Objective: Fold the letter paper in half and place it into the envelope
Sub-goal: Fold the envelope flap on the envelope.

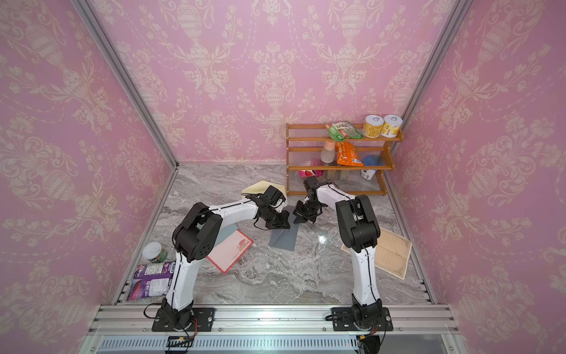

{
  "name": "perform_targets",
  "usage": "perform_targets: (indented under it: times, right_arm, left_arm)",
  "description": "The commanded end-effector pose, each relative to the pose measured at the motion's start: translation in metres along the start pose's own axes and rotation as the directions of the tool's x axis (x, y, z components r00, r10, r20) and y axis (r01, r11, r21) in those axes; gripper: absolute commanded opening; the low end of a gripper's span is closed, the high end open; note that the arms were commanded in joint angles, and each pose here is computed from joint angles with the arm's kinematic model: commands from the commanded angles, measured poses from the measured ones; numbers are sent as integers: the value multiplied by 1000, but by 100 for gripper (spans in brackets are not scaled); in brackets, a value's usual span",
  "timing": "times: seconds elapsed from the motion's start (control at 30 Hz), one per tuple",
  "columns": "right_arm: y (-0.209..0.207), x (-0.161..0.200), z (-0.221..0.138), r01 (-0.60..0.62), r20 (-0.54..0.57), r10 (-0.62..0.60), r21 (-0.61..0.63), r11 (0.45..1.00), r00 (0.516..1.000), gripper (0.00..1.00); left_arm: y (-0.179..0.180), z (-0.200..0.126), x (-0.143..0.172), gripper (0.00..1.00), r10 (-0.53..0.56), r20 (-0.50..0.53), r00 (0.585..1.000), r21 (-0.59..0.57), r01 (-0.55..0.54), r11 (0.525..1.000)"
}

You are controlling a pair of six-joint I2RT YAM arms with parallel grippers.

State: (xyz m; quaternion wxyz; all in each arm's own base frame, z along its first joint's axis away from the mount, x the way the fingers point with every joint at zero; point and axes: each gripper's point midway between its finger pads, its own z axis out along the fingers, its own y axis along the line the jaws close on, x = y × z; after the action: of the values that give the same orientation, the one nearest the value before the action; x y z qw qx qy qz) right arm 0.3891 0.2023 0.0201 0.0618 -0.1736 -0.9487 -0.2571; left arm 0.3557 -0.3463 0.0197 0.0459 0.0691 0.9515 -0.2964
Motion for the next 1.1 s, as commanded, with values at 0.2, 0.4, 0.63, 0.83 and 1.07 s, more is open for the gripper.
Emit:
perform_targets:
  times: [0.2, 0.4, 0.63, 0.83, 1.07]
  right_arm:
    - [-55, 2, 18, -57, -2, 58, 187, 981, 998, 0]
    - [-54, 3, 19, -66, -2, 68, 171, 983, 998, 0]
    - [-57, 6, 21, -77, -2, 78, 168, 983, 997, 0]
    - [-58, 6, 22, -78, 0, 80, 168, 983, 997, 0]
    - [-59, 4, 23, -79, 4, 79, 178, 981, 997, 0]
  left_arm:
    - [67, 7, 54, 0, -65, -156, 986, -195, 33, 980]
    - [53, 25, 40, 0, -90, -127, 988, -162, 69, 984]
    - [40, 43, 15, 0, -141, -89, 986, -106, 131, 986]
    - [40, 47, 15, 0, -136, -101, 986, -105, 125, 987]
    - [63, 30, 36, 0, -124, -124, 984, -147, 106, 983]
